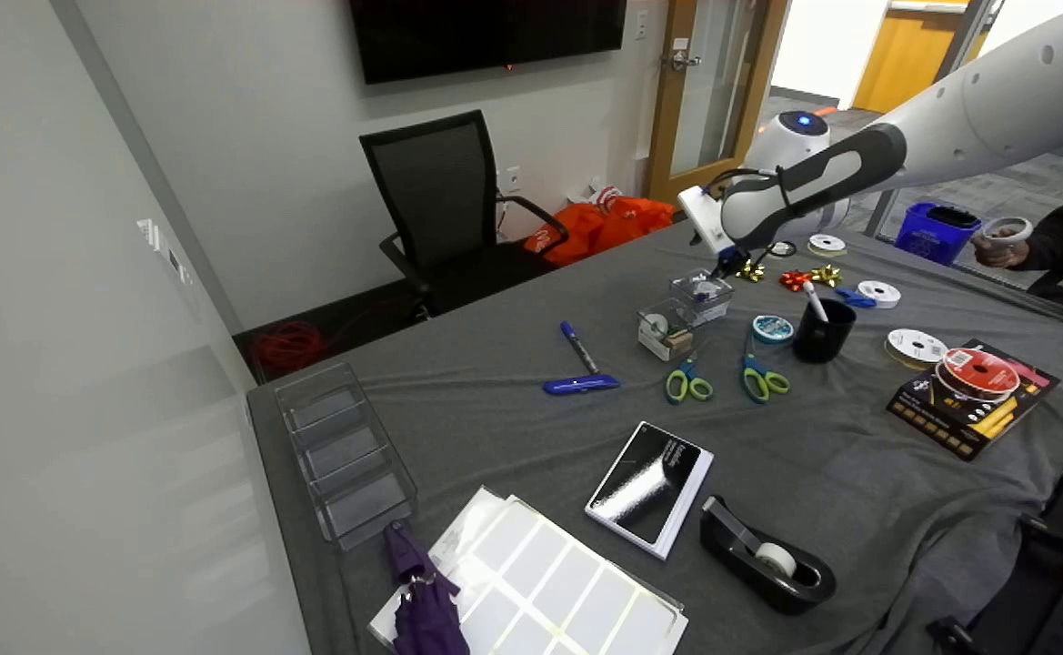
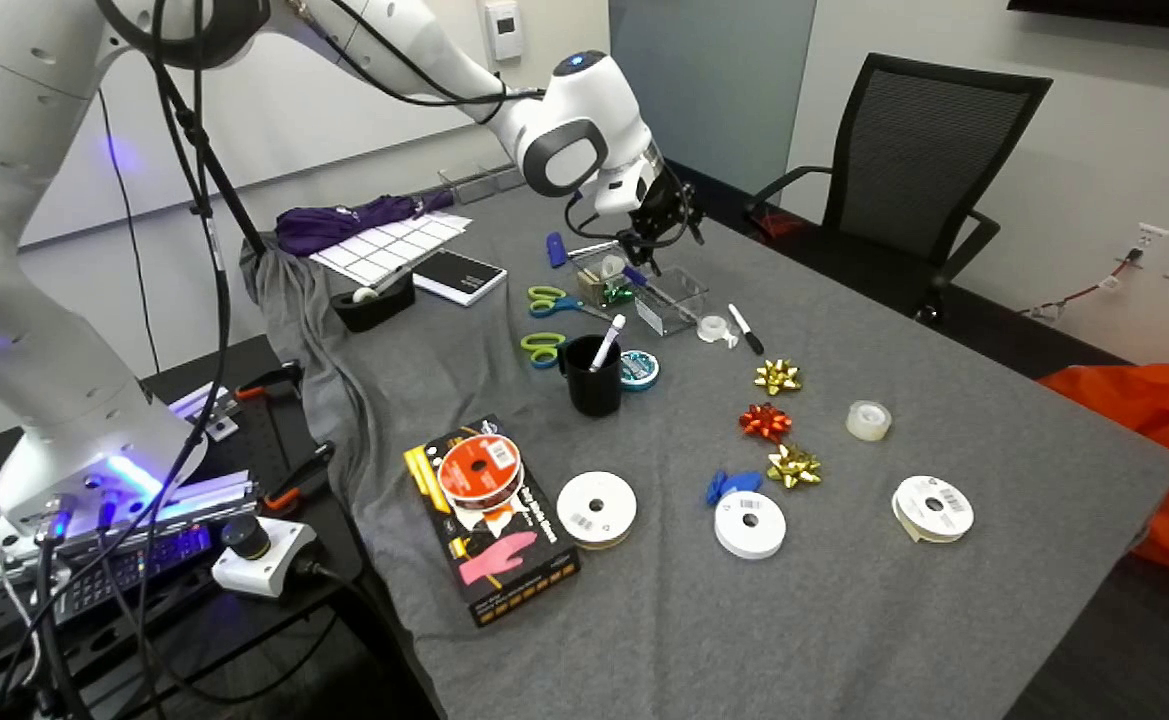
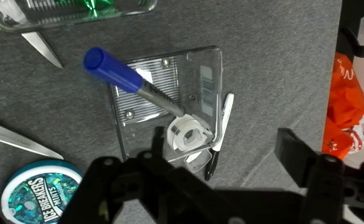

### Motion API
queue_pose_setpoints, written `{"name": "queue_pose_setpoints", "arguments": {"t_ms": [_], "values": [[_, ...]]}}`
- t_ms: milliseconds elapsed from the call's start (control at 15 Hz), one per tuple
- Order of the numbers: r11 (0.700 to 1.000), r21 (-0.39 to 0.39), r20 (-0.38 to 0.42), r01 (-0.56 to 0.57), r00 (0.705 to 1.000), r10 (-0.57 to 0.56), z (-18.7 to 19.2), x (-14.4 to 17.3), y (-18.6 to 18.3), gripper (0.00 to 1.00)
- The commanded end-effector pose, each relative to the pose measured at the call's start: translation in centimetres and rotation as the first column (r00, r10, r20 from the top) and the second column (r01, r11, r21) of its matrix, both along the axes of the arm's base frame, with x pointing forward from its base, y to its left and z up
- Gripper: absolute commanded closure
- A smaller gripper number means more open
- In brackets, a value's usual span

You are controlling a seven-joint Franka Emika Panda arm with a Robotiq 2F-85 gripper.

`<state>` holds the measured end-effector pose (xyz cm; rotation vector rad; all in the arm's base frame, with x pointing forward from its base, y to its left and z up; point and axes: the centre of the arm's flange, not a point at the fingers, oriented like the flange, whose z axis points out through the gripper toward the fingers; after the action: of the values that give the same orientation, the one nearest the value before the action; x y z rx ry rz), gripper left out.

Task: Remove the markers from the black cup, put them inside the clear bowl on the right and move it to the front

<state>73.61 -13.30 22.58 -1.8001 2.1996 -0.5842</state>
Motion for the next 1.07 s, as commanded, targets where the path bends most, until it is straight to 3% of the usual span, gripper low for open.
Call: {"name": "queue_pose_setpoints", "arguments": {"t_ms": [0,467,1000], "values": [[0.996,0.017,-0.032,-0.089,0.995,0.09,2.5,-2.8,0.2,0.0],[0.976,0.04,-0.17,-0.216,0.961,0.22,5.8,-9.0,-1.4,0.0],[0.989,0.142,-0.189,-0.046,0.979,0.073,8.5,-14.7,-5.0,0.0]]}}
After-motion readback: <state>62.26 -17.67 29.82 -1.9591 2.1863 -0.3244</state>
